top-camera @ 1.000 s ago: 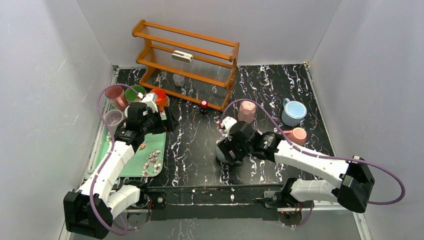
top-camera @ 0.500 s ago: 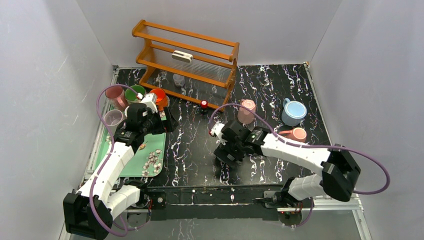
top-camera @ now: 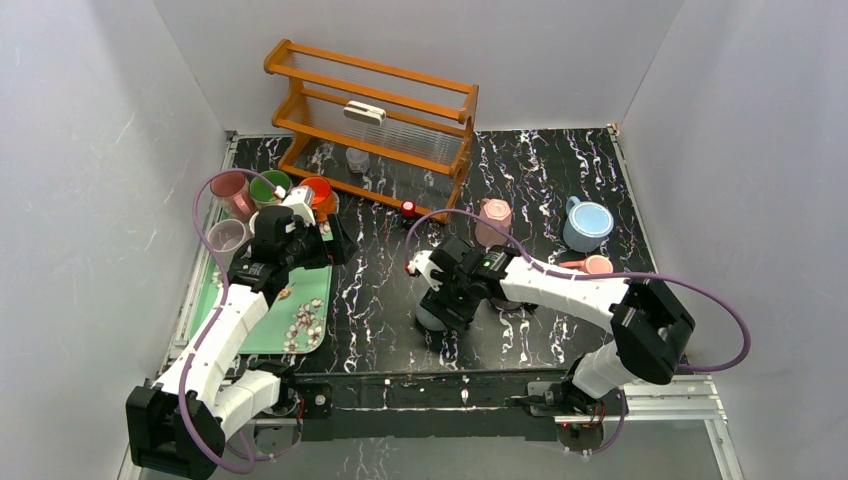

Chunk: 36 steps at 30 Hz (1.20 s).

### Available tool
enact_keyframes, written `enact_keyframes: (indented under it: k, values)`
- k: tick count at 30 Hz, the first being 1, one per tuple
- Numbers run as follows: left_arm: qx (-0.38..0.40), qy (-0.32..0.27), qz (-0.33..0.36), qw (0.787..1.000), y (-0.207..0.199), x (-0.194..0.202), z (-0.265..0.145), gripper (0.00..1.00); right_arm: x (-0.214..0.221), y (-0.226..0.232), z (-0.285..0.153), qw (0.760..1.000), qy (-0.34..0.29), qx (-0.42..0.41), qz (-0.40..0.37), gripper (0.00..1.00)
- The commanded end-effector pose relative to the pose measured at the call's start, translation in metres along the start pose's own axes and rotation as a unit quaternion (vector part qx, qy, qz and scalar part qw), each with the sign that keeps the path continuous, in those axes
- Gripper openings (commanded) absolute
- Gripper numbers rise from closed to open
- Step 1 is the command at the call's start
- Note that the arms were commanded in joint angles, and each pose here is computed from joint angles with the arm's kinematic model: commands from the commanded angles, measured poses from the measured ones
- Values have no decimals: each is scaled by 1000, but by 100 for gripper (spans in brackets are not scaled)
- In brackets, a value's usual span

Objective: Turn the mug right side up
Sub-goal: Turn over the cup at the corner of the board.

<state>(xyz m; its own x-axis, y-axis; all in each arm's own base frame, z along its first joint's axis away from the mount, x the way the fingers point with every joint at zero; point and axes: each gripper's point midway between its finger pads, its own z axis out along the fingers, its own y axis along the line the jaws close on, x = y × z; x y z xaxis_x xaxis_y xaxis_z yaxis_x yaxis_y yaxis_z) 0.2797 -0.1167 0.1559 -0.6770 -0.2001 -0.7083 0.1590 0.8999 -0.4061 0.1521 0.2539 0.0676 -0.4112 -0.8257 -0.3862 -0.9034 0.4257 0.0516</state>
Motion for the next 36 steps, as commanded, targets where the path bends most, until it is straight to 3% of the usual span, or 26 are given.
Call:
enact_keyframes:
  k: [1,5,32,36]
  values:
    - [1,-7,11,1000,-2,-2,-6,96,-25,6,1,999,-48,-19,-15,67]
    - [3,-4,10,1000,-2,0,-6,96,-26,5,5,998,-56,-18,-17,48]
    - [7,-10,10,1000,-4,-3,-7,96,-36,-3,16,994,-108,5,-32,41]
    - [13,-1,5,1000,-6,0,-3,96,-36,-3,21,994,-105,3,-33,28]
